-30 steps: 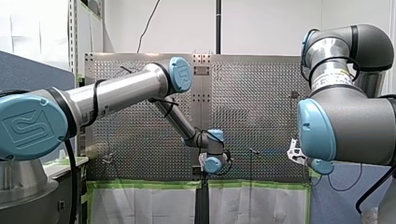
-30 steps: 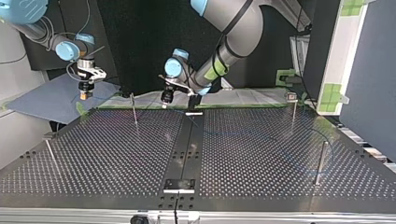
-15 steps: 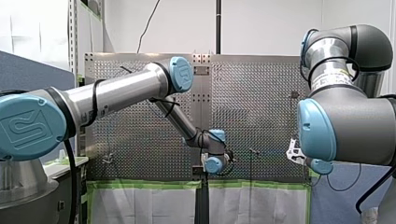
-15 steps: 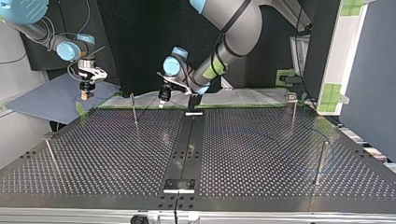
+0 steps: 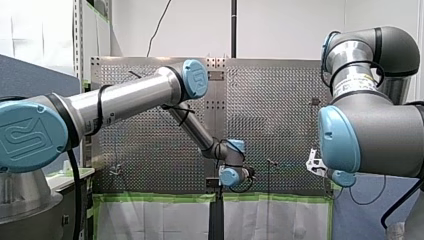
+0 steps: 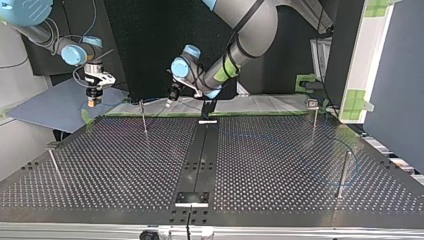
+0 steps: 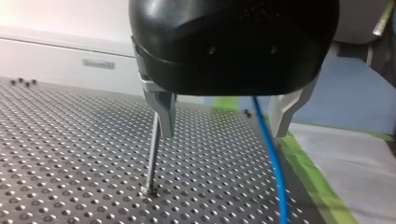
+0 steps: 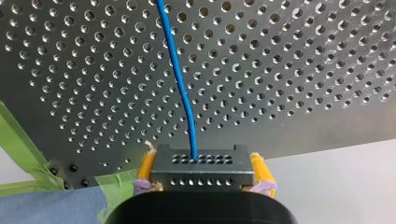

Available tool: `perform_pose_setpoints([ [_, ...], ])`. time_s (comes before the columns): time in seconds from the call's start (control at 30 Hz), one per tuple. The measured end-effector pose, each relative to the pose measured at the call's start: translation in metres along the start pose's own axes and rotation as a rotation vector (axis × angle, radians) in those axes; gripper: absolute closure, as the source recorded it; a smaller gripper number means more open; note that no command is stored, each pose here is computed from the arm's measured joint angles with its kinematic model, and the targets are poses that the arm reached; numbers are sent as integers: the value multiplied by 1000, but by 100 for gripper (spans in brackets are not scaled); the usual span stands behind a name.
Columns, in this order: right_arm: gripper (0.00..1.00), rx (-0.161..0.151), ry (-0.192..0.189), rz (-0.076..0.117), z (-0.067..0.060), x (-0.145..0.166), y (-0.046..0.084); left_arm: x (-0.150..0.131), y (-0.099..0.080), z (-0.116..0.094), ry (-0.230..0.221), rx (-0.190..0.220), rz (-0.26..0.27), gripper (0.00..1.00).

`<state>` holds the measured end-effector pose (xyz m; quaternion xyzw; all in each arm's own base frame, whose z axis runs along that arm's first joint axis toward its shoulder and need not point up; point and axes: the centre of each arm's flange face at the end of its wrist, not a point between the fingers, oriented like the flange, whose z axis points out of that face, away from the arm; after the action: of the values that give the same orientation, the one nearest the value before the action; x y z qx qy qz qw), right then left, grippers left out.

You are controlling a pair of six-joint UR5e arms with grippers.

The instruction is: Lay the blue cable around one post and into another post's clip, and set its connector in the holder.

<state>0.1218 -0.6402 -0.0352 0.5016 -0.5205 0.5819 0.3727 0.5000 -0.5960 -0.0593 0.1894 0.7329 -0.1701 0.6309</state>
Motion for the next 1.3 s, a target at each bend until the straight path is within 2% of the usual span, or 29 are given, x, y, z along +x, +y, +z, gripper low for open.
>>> perform_pose_setpoints([
  [0.1,100,3,-1,1,0,0,-1,4,2,-4,27,-12,29,1],
  [0.2,100,7,-2,3,0,0,-1,11,2,-11,63,-8,61,1],
  [0.3,100,8,-2,4,0,0,-2,16,-1,-19,94,15,82,1],
  [0.4,100,9,-3,6,0,-1,-2,18,-9,-23,104,49,90,1],
  [0.5,100,9,-3,7,0,-1,-2,16,-20,-27,102,77,92,1],
  [0.67,100,10,-4,9,0,-1,-2,4,-33,-30,81,101,90,1],
  [0.87,100,11,-6,10,0,-1,-2,-14,-46,-32,54,114,88,1],
  [1.07,100,12,-8,11,-1,-2,-3,-15,-62,-39,50,135,84,1],
  [1.3,100,14,-10,11,-1,-2,-5,-16,-67,-41,44,140,68,1],
])
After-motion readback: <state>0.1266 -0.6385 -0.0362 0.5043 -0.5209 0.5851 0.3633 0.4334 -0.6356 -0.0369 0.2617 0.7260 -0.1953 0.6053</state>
